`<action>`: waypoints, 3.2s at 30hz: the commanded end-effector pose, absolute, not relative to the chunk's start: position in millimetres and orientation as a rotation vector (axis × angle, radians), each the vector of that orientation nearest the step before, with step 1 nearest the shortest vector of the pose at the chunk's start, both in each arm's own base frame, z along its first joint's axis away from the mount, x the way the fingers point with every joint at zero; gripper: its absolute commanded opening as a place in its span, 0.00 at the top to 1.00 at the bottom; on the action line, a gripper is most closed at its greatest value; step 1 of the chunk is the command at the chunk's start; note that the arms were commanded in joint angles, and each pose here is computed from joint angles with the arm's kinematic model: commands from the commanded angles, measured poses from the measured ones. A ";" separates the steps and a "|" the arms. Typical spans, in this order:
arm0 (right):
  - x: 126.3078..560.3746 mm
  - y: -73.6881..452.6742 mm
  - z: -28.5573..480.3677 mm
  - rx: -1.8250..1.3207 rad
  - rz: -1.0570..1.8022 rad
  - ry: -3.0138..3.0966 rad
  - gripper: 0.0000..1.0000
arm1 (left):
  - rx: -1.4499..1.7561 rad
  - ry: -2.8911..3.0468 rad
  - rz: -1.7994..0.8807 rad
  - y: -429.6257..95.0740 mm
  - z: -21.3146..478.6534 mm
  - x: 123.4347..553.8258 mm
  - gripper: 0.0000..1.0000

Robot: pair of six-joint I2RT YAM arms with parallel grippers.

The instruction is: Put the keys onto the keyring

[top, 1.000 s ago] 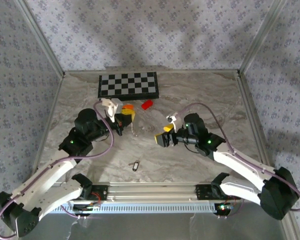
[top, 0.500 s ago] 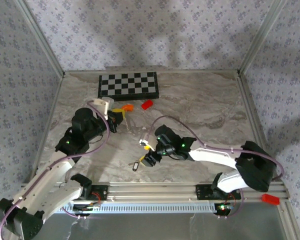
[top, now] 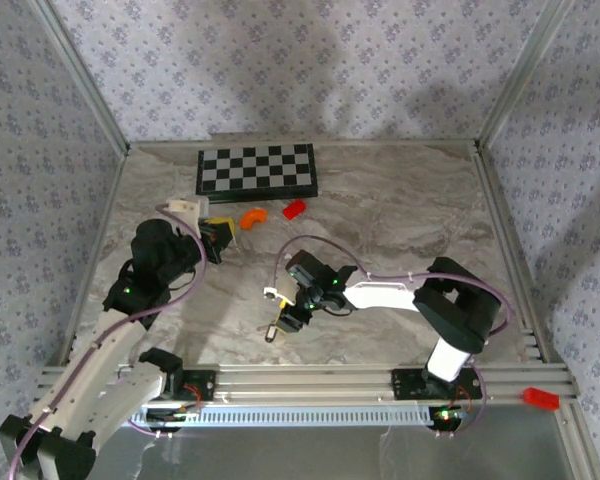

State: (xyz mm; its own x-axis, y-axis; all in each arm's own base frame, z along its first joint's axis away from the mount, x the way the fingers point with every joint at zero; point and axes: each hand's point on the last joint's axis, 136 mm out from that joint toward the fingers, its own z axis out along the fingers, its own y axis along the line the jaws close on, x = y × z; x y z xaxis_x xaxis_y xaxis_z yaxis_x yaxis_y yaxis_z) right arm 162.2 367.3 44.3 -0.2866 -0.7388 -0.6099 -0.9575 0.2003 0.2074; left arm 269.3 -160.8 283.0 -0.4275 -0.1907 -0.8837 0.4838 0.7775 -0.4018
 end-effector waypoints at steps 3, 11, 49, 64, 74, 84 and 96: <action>153.7 369.9 36.9 -1.670 0.841 2.116 0.51 | 0.225 1.832 -0.814 -163.7 291.0 268.2 1.00; 149.1 371.7 28.7 -1.720 0.865 2.131 0.62 | 0.223 1.839 -0.813 -163.1 288.4 269.8 1.00; 174.1 325.6 66.7 -1.212 0.844 2.212 1.00 | 0.241 1.857 -0.835 -165.6 279.7 270.4 1.00; 182.9 270.7 44.5 -0.921 0.591 2.377 1.00 | 0.325 1.837 -0.932 -182.1 278.5 264.5 1.00; 170.5 266.0 32.3 -0.922 0.586 2.453 0.89 | 0.348 1.824 -0.928 -182.8 281.0 261.2 1.00; 185.0 266.1 107.8 -0.887 0.557 2.405 0.57 | 0.351 1.815 -0.915 -180.8 281.7 258.5 1.00; 183.0 270.9 78.1 -0.993 0.410 2.649 0.62 | 0.345 1.808 -0.900 -177.5 278.9 256.4 1.00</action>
